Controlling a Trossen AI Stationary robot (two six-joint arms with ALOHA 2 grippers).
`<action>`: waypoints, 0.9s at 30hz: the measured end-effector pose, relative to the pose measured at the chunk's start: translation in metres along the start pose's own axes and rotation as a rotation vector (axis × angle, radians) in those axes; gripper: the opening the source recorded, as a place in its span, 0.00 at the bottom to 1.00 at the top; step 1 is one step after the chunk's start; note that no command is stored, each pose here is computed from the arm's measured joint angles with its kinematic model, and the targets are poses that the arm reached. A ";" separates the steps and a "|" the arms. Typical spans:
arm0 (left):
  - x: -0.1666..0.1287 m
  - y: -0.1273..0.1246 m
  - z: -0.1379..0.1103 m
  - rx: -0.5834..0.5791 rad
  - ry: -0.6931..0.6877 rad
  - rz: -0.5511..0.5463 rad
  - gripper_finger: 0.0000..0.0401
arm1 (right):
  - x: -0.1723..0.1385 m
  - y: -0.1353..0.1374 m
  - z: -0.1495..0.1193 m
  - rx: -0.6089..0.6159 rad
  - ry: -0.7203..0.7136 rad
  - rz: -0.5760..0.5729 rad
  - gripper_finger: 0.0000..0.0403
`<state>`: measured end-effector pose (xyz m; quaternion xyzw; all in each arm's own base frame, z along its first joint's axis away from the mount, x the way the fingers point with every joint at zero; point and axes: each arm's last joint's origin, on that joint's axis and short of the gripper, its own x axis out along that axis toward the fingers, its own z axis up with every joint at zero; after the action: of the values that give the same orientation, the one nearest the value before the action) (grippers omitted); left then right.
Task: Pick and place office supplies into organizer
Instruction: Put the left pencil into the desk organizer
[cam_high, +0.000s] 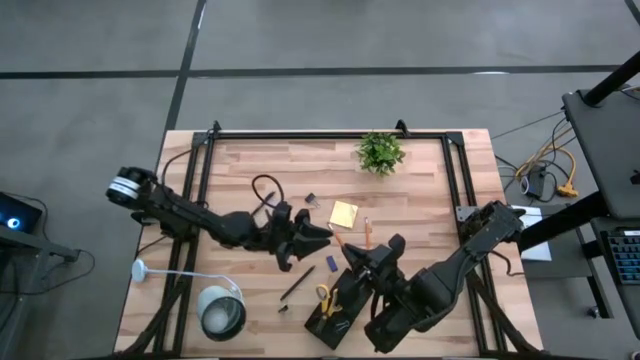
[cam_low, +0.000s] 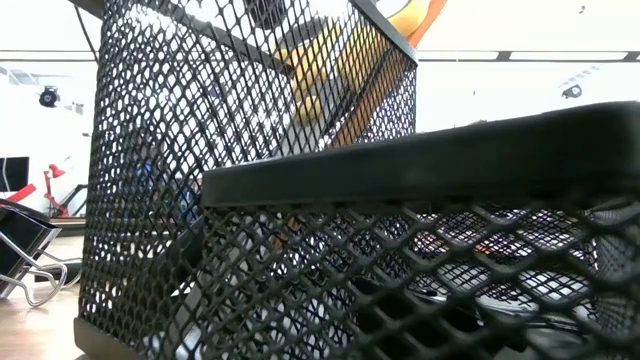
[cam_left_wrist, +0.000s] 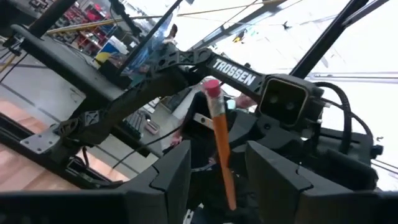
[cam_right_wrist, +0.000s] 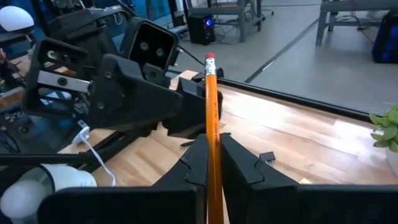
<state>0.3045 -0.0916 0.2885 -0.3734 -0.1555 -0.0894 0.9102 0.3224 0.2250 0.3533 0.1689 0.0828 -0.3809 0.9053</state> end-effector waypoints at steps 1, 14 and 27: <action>0.002 0.000 -0.001 0.000 -0.001 0.000 0.34 | 0.000 0.000 0.000 0.001 0.000 0.000 0.03; 0.012 -0.002 0.005 -0.001 -0.024 -0.011 0.34 | 0.000 0.001 0.000 0.012 0.003 0.005 0.03; 0.016 0.002 0.008 -0.016 -0.007 -0.018 0.12 | 0.004 0.002 0.000 0.021 0.010 0.004 0.03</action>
<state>0.3180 -0.0848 0.2979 -0.3794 -0.1614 -0.0977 0.9058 0.3269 0.2236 0.3532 0.1803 0.0830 -0.3790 0.9039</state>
